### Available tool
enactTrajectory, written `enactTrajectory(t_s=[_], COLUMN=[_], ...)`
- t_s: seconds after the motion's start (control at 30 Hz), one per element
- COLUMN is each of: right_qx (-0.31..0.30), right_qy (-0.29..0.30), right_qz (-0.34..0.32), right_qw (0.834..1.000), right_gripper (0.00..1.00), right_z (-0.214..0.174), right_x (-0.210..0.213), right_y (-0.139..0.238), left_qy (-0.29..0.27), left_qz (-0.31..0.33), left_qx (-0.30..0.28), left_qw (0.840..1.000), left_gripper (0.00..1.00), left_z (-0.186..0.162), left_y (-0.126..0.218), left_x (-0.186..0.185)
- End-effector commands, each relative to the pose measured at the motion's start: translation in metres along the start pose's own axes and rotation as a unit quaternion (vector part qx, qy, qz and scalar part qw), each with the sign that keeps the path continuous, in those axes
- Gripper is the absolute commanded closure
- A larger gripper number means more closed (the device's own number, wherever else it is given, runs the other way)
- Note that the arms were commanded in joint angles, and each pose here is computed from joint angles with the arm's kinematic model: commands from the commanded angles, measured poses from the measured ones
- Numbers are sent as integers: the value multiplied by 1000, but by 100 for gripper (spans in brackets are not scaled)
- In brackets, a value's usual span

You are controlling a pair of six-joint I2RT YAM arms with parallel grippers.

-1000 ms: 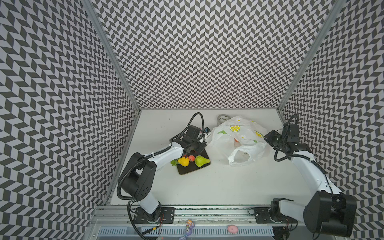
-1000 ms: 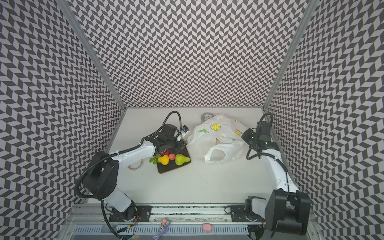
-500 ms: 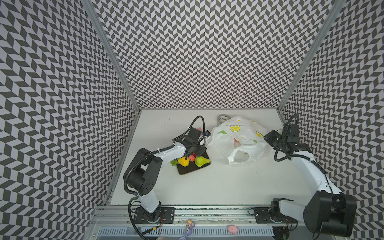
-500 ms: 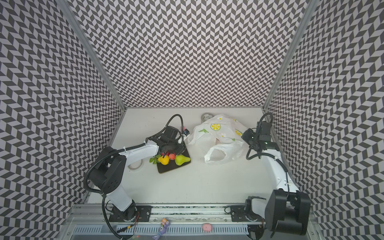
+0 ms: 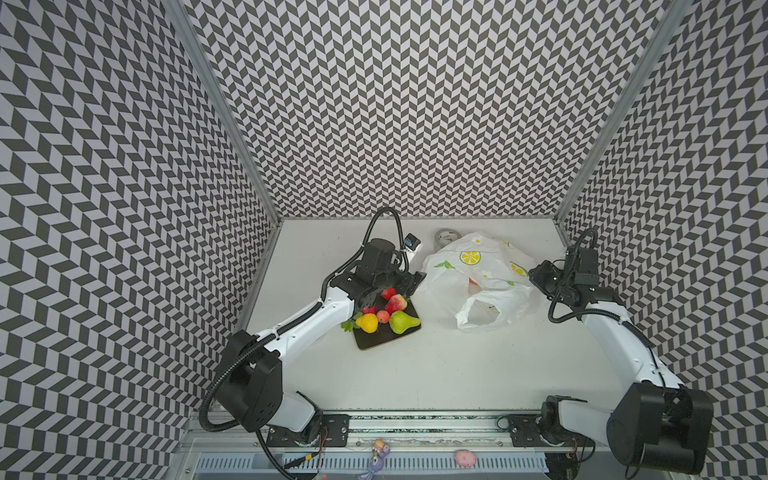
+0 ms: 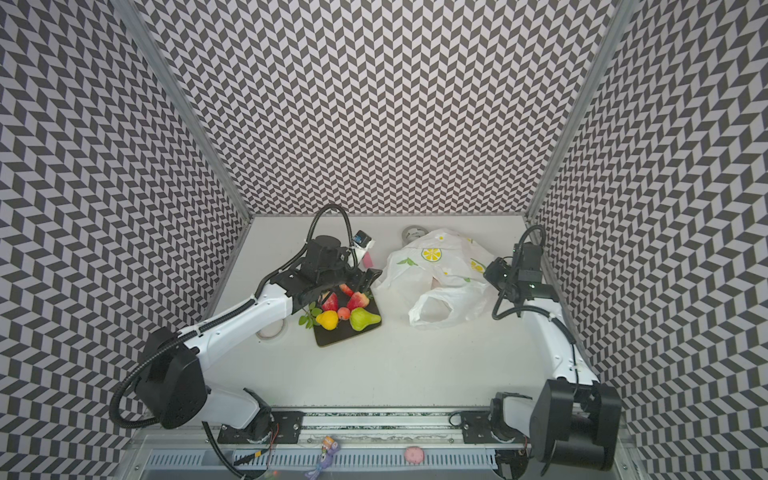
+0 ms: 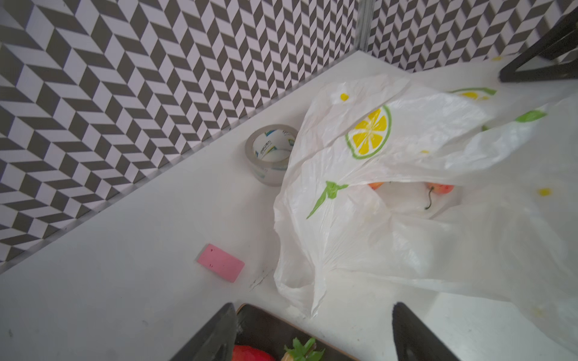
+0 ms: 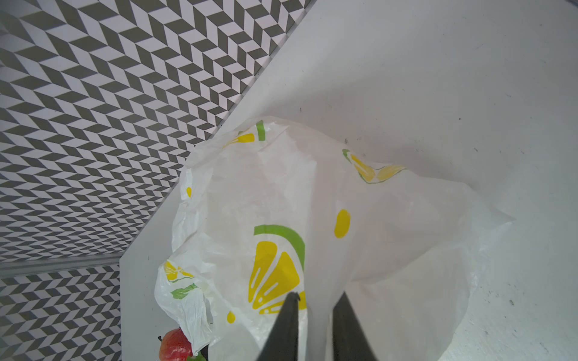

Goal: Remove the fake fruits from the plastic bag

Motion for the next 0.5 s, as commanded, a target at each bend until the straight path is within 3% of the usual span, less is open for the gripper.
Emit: enactTrajectory(t_s=[0.0, 0.13, 0.27, 0.47], right_qx=[-32, -88, -115, -8], right_qy=[9, 36, 83, 164], right_qz=[-8, -19, -17, 34], right_qw=[999, 995, 990, 986], right_gripper=[55, 33, 26, 24], right_z=[11, 39, 41, -49], right_x=[3, 20, 53, 134], right_y=[13, 47, 84, 121], left_qy=[38, 70, 85, 141], left_qz=[-44, -24, -28, -3], left_qx=[-36, -31, -39, -45], left_qw=[998, 997, 995, 989], left_gripper=[21, 21, 22, 23], left_z=[17, 10, 14, 13], left_y=[-5, -17, -16, -14], left_x=[-26, -19, -17, 9])
Point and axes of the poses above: each gripper's point midway between its finger pads, its own y axis back along the fingers, its own x axis along the line the jaws close on, z = x × y, the point moved 3 cm from there along y, back along the fingers
